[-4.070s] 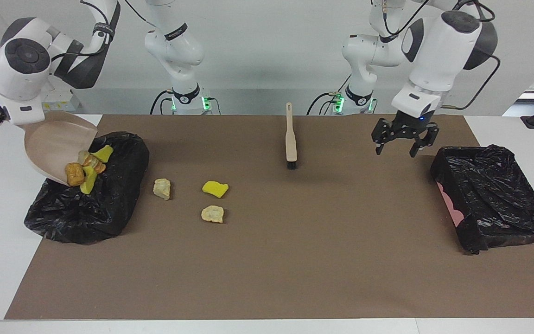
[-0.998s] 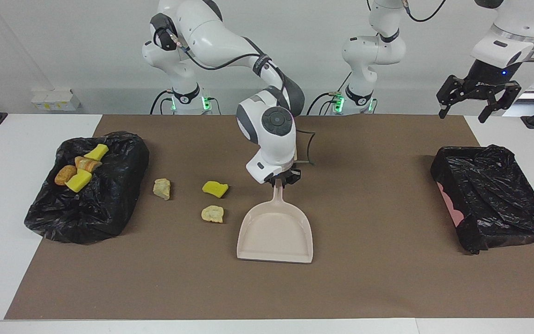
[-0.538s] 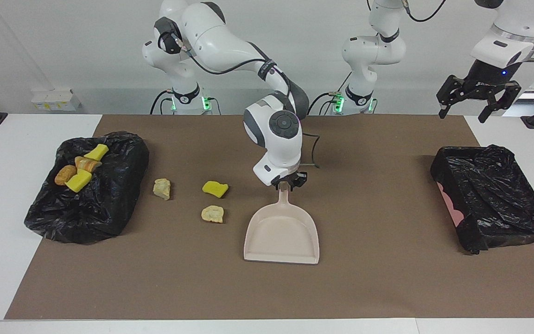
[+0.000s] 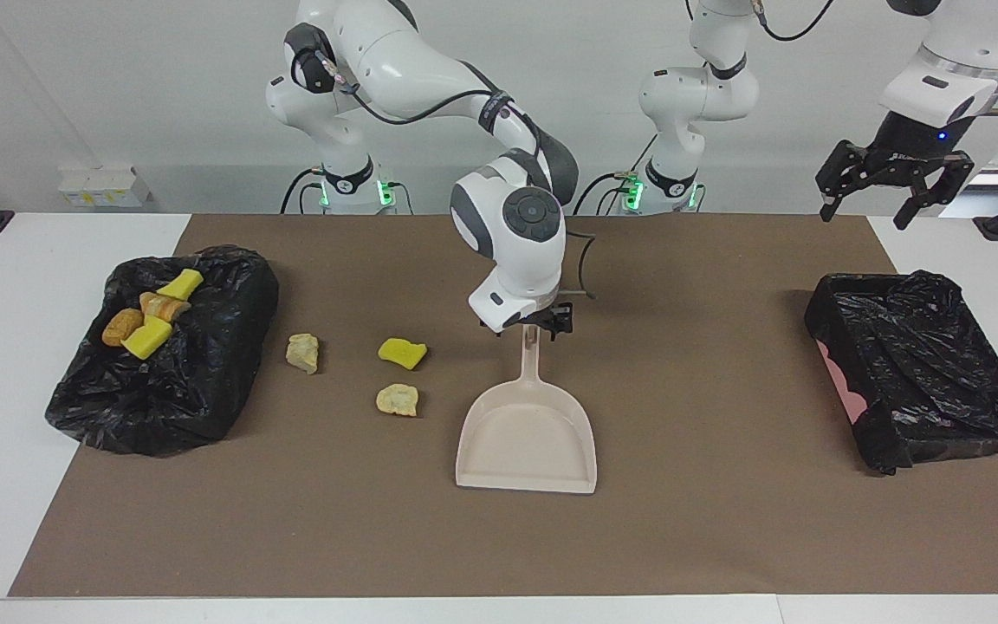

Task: Sweep and dump trash in bin
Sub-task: 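Lower the dustpan onto the table center with the right gripper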

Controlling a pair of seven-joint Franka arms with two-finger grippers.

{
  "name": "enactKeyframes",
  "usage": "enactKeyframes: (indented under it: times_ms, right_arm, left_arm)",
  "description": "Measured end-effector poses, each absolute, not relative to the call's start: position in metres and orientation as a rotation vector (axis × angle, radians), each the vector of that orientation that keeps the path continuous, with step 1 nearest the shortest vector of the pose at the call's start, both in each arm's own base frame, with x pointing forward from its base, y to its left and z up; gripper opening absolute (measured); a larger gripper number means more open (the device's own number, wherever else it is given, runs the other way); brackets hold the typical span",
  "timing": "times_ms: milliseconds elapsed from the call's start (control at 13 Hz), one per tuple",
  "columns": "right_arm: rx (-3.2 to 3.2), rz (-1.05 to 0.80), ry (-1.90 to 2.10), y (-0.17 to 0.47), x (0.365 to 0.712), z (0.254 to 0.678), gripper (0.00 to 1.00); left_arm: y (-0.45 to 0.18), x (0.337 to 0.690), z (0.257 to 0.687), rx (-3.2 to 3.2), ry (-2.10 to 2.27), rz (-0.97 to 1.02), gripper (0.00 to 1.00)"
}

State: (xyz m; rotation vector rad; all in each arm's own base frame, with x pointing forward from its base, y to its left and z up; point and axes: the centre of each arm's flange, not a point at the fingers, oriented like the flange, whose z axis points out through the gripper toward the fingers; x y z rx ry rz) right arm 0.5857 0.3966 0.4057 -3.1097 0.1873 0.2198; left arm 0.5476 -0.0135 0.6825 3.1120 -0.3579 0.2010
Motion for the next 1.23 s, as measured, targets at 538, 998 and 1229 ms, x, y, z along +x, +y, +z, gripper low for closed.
enactKeyframes:
  times_ms: [538, 998, 1229]
  right_arm:
    - [-3.131, 0.208, -0.032, 0.346, 0.595, 0.457, 1.00]
    - [-3.156, 0.166, -0.098, 0.337, 0.597, 0.466, 1.00]
    - [-3.155, 0.167, -0.089, 0.333, 0.598, 0.469, 1.00]
  left_arm:
    - [-0.014, 0.548, 0.683, 3.112, -0.358, 0.201, 1.00]
    - [-0.013, 0.548, 0.683, 3.112, -0.358, 0.201, 1.00]
    - [-0.013, 0.548, 0.683, 3.112, -0.358, 0.201, 1.00]
